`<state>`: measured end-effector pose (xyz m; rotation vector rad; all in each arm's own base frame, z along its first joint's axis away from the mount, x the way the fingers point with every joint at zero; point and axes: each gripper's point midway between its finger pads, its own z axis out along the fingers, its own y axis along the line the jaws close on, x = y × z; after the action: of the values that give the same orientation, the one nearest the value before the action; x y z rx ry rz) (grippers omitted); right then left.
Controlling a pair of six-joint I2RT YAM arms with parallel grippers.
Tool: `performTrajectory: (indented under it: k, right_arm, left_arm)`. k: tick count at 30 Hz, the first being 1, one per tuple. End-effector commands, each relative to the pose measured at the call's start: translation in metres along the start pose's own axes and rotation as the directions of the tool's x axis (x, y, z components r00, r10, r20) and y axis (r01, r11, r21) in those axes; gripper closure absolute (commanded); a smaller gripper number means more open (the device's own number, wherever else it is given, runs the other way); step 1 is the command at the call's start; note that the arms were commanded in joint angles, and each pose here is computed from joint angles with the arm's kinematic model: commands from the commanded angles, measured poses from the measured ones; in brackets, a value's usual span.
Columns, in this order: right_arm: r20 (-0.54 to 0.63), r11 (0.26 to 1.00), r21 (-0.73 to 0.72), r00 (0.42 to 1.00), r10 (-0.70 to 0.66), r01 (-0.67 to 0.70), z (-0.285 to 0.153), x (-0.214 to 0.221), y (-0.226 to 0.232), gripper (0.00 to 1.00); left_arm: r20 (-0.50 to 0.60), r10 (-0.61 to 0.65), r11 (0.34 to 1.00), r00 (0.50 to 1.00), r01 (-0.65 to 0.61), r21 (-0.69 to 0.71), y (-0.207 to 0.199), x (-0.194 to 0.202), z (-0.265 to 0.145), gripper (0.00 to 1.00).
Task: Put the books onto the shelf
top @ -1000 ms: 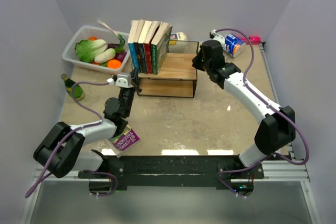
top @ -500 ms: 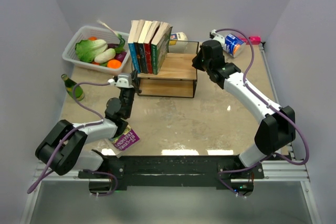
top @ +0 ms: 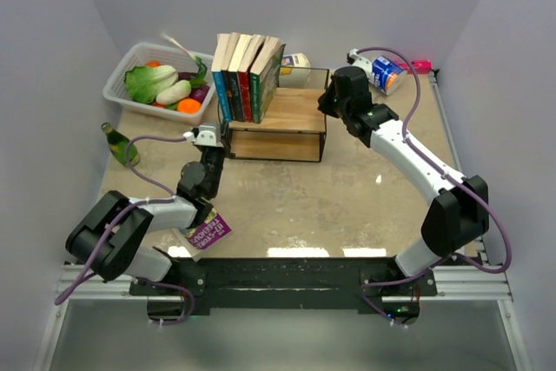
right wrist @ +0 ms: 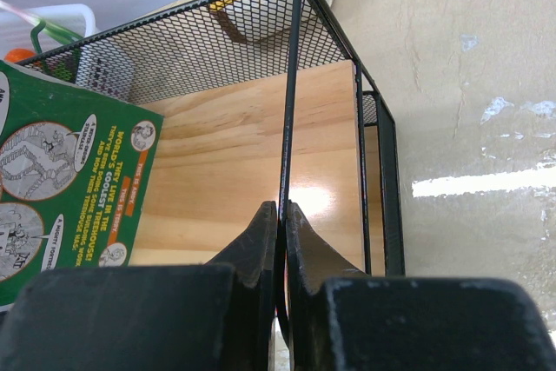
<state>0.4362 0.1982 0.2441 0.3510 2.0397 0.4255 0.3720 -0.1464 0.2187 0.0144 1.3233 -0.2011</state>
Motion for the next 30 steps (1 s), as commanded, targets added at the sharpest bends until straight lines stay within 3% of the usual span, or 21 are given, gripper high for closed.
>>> performTrajectory:
  k: [1,30]
  right_arm:
    - [-0.019,0.999,-0.044,1.000,0.013,-0.014,0.003,0.001,0.014,1.00]
    - [-0.022,0.999,-0.046,1.000,0.014,-0.015,0.005,0.004,0.014,1.00]
  left_arm:
    - [0.296,-0.132,0.990,0.946,0.143,-0.015,0.006,-0.075,0.007,1.00]
    - [0.310,-0.137,0.989,0.941,0.149,-0.015,0.005,-0.070,0.031,1.00]
